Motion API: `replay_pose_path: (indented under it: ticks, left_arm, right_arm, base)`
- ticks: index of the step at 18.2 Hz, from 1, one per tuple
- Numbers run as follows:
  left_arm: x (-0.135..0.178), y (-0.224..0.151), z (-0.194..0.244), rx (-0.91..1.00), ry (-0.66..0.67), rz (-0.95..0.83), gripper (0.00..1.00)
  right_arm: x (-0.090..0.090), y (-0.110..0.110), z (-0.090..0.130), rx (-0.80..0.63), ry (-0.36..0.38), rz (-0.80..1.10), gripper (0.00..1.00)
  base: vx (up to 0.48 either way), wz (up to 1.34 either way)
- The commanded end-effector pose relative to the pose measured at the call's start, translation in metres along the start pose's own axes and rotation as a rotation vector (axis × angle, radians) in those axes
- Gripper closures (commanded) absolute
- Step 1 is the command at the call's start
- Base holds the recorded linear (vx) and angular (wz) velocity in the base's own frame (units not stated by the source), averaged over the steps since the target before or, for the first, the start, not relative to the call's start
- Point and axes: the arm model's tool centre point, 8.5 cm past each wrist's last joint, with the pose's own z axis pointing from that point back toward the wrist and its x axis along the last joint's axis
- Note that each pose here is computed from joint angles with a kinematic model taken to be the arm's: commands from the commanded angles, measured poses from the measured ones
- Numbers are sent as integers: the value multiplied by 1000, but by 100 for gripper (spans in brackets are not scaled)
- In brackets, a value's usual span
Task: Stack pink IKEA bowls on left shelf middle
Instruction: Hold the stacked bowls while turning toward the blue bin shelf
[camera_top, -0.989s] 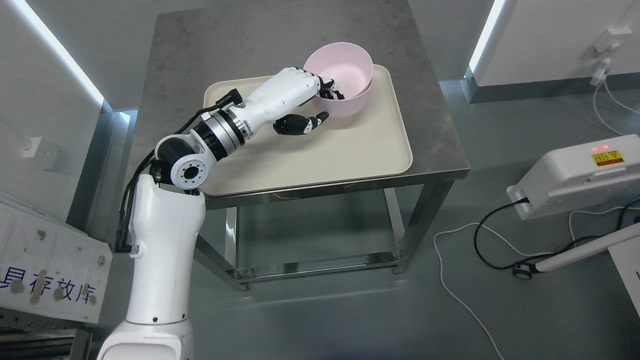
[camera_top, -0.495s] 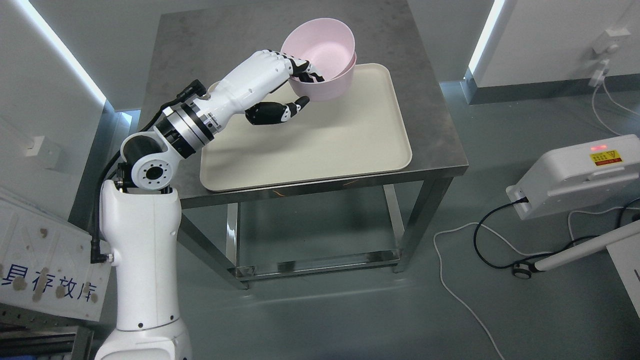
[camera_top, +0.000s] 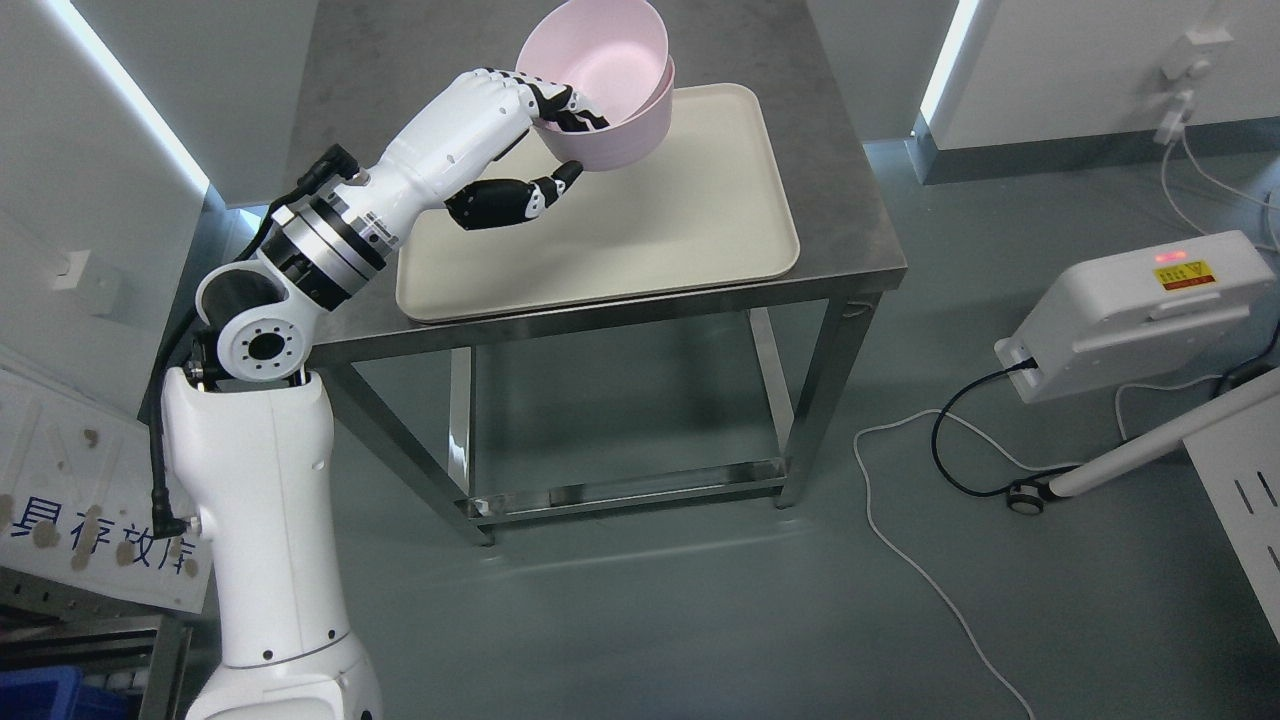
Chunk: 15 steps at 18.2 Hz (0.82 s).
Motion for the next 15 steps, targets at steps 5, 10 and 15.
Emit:
replay_pose_path:
  ticks: [5,10,15]
  left_arm:
    - [-4,13,12,50,27,-16,88]
    - [-1,7,8,52,20,8,88]
    - [0,7,10,67,5,27,88]
  right_arm:
    - [2,-11,1,-17,-2,3,0]
    - [2,-11,1,-17,-2,3,0]
    - [2,-11,1,-17,-2,3,0]
  base:
    - [-143,-204]
    - [-216,3]
    - [-225,273]
